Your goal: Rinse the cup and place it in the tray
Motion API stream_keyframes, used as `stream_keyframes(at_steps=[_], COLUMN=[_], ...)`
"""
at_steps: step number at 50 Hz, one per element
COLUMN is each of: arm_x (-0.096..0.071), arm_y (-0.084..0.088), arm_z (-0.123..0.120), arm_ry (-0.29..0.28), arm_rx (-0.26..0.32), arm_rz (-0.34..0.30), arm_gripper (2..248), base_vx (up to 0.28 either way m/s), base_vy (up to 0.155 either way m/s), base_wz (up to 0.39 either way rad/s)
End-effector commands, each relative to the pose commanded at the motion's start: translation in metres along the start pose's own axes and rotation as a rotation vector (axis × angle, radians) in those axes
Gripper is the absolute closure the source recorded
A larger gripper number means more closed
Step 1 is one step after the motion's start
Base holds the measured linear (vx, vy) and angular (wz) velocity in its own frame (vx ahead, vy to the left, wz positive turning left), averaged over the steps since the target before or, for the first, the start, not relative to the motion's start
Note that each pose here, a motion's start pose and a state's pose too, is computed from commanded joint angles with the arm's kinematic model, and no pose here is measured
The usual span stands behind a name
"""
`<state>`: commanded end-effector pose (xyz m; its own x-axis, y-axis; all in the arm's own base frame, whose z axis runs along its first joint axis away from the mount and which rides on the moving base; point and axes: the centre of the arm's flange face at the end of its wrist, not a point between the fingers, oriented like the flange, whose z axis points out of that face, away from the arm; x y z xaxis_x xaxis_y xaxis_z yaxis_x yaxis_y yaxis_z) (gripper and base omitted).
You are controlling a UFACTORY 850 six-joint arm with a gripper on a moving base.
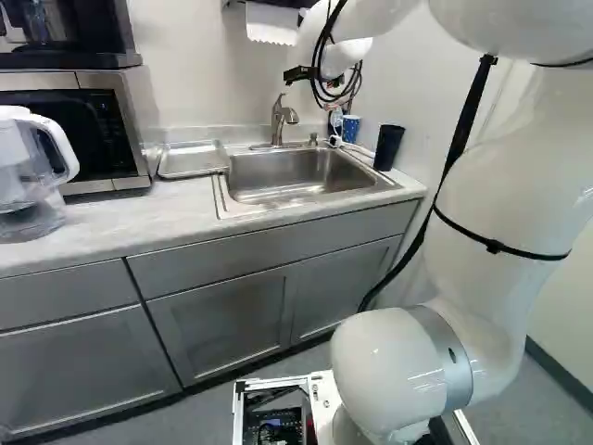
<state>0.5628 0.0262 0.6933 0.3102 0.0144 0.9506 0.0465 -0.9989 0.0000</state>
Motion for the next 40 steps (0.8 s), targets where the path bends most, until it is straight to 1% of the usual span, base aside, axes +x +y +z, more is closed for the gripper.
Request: stream_keyframes(at_steps=[40], arm_x=[-0.003], arm_y=[0.0], arm_z=[0.024], arm_ry=[-0.104], arm_rx=[0.0], arm_rz=[0.0], arm_gripper=[3], base_vx=[0.0], base_vy=[0.0], base_wz=[0.0])
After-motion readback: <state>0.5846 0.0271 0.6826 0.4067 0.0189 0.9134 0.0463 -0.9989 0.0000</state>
